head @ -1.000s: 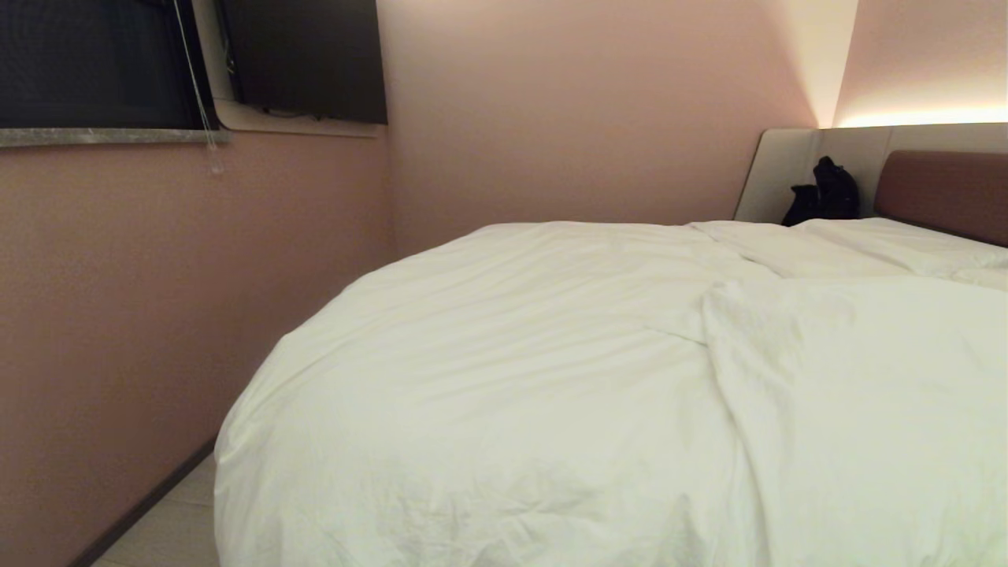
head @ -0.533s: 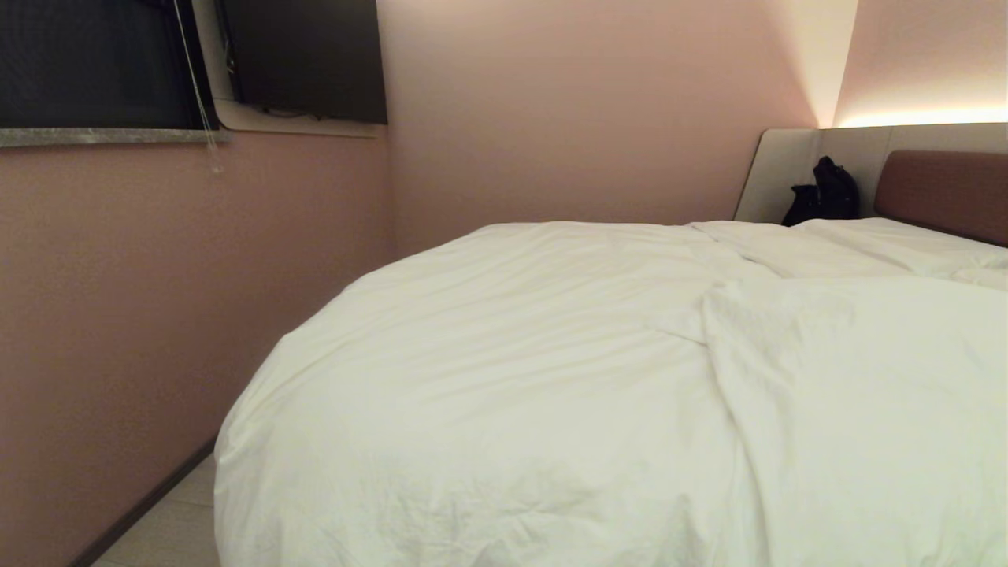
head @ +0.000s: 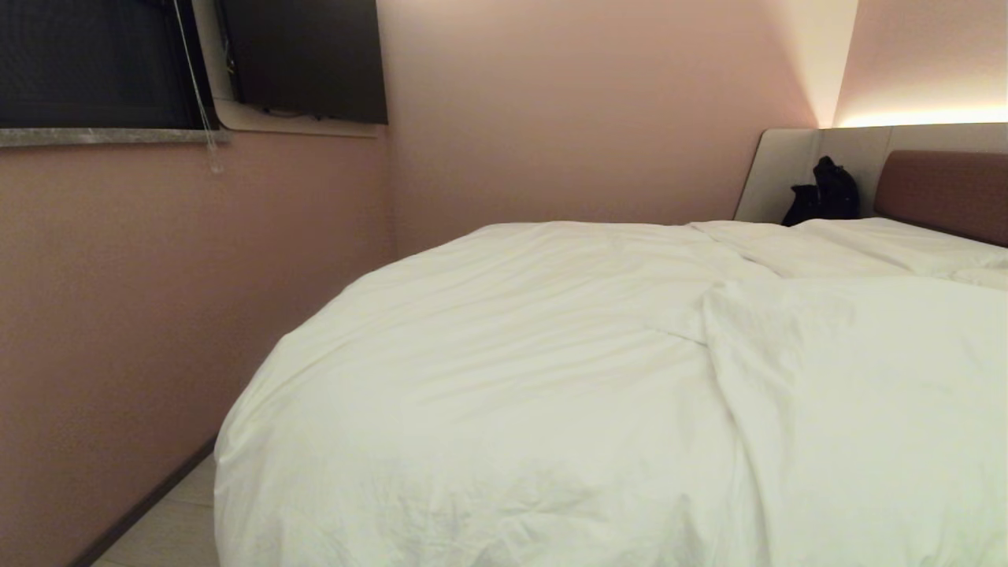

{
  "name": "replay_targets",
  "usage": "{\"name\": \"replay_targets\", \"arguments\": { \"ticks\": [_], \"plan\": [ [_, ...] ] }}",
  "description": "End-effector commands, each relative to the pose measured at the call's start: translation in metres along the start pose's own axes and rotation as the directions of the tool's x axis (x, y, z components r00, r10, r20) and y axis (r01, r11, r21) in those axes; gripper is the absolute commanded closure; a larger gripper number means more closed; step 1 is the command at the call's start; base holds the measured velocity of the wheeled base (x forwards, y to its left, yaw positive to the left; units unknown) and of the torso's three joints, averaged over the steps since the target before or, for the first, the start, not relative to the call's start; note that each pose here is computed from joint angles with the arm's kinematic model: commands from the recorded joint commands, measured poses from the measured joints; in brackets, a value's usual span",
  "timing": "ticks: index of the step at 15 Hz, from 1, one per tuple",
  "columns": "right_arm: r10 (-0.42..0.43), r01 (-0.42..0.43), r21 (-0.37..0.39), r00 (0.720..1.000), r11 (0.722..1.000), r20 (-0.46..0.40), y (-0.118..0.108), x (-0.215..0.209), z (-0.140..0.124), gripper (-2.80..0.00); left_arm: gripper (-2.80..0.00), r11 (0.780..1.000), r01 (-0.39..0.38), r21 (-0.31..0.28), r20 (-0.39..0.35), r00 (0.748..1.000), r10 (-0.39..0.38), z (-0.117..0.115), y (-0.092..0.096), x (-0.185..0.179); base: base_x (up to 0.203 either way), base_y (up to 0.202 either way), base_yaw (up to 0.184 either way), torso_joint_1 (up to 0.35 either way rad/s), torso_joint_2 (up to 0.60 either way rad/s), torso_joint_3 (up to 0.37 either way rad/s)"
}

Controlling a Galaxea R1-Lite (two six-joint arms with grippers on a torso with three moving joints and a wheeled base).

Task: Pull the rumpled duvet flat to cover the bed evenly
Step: Hold the folded corner of the quilt

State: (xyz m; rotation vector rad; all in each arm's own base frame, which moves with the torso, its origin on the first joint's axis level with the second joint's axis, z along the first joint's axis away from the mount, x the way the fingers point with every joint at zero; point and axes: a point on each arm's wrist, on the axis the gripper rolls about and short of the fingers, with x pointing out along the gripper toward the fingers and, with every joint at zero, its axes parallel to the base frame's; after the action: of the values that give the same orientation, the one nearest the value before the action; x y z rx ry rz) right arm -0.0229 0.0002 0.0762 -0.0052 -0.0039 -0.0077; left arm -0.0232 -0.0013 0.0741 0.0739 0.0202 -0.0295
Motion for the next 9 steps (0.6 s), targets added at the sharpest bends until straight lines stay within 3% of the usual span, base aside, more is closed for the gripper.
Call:
{"name": "replay_targets", "arguments": {
  "ticks": [1, 9],
  "plan": [
    [0.001, -0.001, -0.001, 1.0, 1.0, 0.001, 0.0, 0.0, 0.0, 0.0, 0.0, 1.0, 0.001, 0.001, -0.002, 1.0, -0.001, 0.0, 0.0, 0.0001, 0.0, 0.0, 0.0, 0.0, 0.0, 0.0],
    [0.0, 0.0, -0.001, 1.0, 1.0, 0.001, 0.0, 0.0, 0.0, 0.0, 0.0, 1.0, 0.0, 0.01, -0.001, 1.0, 0.0, 0.0004, 0.0, 0.0, 0.0, 0.0, 0.0, 0.0, 0.0, 0.0]
  ]
}}
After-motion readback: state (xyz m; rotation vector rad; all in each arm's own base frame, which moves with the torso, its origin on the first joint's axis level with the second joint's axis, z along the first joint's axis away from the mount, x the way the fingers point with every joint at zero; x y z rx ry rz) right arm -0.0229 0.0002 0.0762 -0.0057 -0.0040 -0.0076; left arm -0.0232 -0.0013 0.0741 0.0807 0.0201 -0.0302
